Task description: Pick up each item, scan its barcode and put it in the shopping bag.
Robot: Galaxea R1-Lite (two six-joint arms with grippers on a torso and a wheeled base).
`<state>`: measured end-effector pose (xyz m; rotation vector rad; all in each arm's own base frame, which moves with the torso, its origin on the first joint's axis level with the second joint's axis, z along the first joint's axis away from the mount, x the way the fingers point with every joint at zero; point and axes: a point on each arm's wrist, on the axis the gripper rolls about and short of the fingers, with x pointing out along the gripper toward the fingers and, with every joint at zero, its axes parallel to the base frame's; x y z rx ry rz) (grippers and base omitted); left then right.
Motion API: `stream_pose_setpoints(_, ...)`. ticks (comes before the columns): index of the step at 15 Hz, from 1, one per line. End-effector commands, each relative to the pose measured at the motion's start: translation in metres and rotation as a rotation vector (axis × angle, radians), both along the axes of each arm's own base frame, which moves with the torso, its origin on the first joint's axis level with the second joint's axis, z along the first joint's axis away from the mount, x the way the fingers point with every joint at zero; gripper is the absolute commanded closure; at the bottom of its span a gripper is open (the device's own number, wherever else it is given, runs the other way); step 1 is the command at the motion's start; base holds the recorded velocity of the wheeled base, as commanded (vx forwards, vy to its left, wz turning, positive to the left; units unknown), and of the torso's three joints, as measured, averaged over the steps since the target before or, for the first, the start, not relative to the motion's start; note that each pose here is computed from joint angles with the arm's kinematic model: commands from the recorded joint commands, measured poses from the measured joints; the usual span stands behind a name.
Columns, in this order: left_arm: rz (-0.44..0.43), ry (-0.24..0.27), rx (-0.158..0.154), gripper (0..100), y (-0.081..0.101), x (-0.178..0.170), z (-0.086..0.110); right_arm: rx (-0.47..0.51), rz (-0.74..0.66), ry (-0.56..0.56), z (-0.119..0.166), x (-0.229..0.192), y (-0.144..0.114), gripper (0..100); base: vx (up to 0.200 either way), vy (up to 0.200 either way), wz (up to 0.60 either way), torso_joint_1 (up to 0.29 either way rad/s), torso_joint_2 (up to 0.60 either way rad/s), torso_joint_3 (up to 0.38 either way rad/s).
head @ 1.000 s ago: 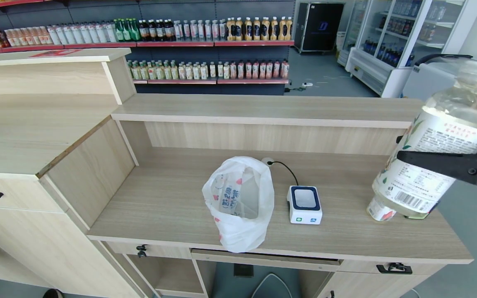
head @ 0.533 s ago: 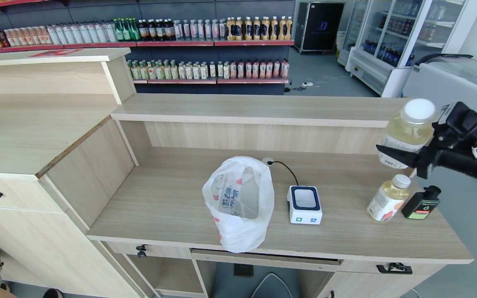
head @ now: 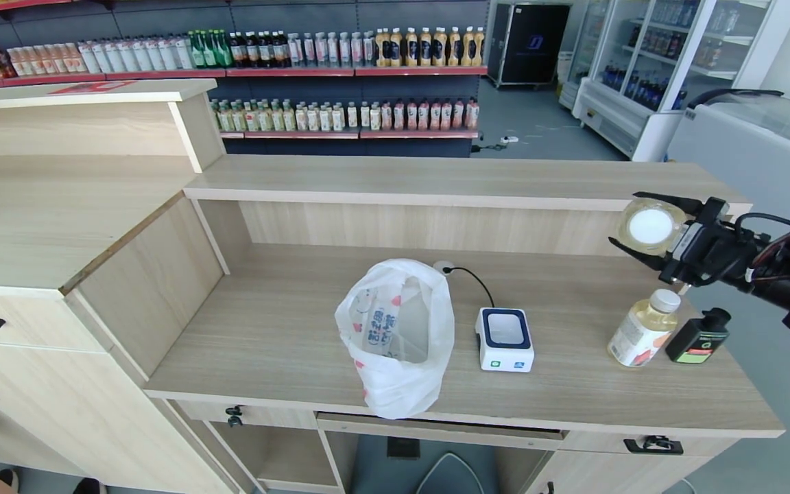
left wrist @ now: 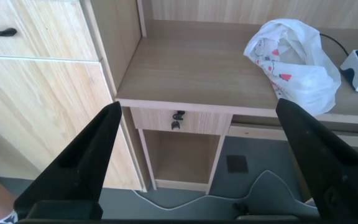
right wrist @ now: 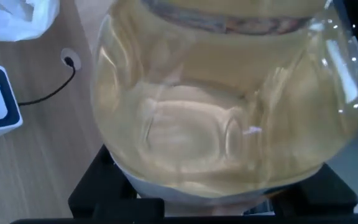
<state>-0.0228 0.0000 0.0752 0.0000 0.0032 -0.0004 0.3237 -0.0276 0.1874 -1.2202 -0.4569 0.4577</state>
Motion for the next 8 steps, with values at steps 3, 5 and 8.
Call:
stream_pose_setpoints(3,0.0,0.0,0.0,0,0.0,0.0,0.0,-0.064,0.034,-0.009,-0.015,0.009,0.0,100,0.0,0.0,0.4,0.0,0.0,0.003)
stream_pose_setpoints(5,0.0,0.0,0.0,0,0.0,0.0,0.0,-0.094,0.083,-0.002,-0.026,0.013,0.001,100,0.0,0.0,0.6,0.0,0.0,0.002)
stream_pose_setpoints(8,0.0,0.0,0.0,0,0.0,0.0,0.0,-0.15,0.204,0.026,-0.059,0.027,-0.001,100,0.0,0.0,0.0,0.0,0.0,0.0)
